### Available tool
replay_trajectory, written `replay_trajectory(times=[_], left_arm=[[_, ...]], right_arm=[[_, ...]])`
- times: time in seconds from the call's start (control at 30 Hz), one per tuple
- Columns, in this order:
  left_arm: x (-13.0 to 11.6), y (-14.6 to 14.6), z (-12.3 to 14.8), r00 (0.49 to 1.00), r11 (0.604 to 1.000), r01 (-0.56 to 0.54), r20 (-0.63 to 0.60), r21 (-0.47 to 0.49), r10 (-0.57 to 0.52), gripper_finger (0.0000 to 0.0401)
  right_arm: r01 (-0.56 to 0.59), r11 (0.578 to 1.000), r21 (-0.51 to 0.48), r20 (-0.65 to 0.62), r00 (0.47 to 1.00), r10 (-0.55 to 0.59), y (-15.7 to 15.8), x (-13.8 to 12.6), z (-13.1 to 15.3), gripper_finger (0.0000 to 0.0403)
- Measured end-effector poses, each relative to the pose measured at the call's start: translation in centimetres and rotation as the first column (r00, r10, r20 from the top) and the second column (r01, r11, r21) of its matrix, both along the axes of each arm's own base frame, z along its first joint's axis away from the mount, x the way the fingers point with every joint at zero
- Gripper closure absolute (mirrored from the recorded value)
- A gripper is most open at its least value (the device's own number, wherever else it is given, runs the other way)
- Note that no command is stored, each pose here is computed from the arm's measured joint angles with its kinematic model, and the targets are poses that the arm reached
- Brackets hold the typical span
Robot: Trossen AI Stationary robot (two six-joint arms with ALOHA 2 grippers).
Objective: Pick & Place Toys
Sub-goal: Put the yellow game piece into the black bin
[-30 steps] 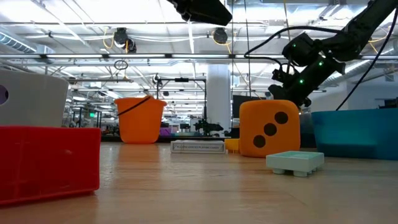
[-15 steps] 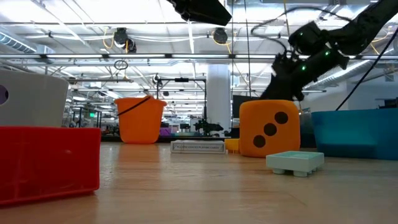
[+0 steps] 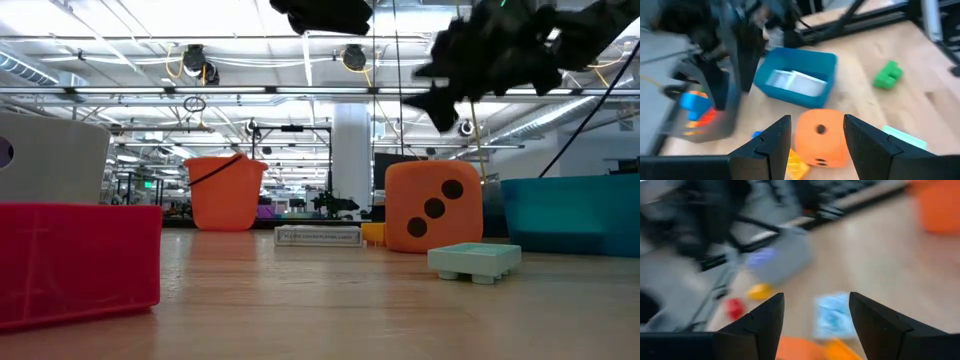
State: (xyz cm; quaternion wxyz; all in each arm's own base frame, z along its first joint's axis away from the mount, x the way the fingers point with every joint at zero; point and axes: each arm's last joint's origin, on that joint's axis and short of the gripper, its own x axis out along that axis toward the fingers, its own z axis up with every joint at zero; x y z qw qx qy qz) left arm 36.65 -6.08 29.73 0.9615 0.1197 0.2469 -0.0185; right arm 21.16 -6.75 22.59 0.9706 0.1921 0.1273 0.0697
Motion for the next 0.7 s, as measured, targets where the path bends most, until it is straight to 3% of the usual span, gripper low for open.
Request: replay_trajectory(times=[0.13, 0.3, 0.5, 0.7], left_arm=[[0.4, -0.9, -1.3, 0.998, 0.998, 0.046, -0.045, -0.037, -0.047, 0.0215], [0.7, -2.0, -3.2, 0.989, 0.996, 0.033, -0.14, -0.077, -0.043, 0.0215], [0.5, -3.8, -5.1, 0.971, 0.992, 0.006, -0.238, -0.129, -0.037, 0.0215], [-0.5, -5.6, -6.3, 0.939, 0.981, -0.053, -0.344, -0.186, -0.014, 0.0215]], right_arm=[[-0.2, 0.976, -0.089, 0.127, 0.969, 0.21, 4.3, 1.2, 1.2, 0.019], [-0.348, 0.916, -0.199, 0.133, 0.916, 0.377, 9.2, 1.3, 1.1, 0.019], [-0.218, 0.909, -0.355, 0.067, 0.964, 0.257, 12.7, 0.9, -1.5, 0.0191], [-0.134, 0.917, -0.376, 0.063, 0.983, 0.17, 13.6, 0.4, -4.6, 0.0192]])
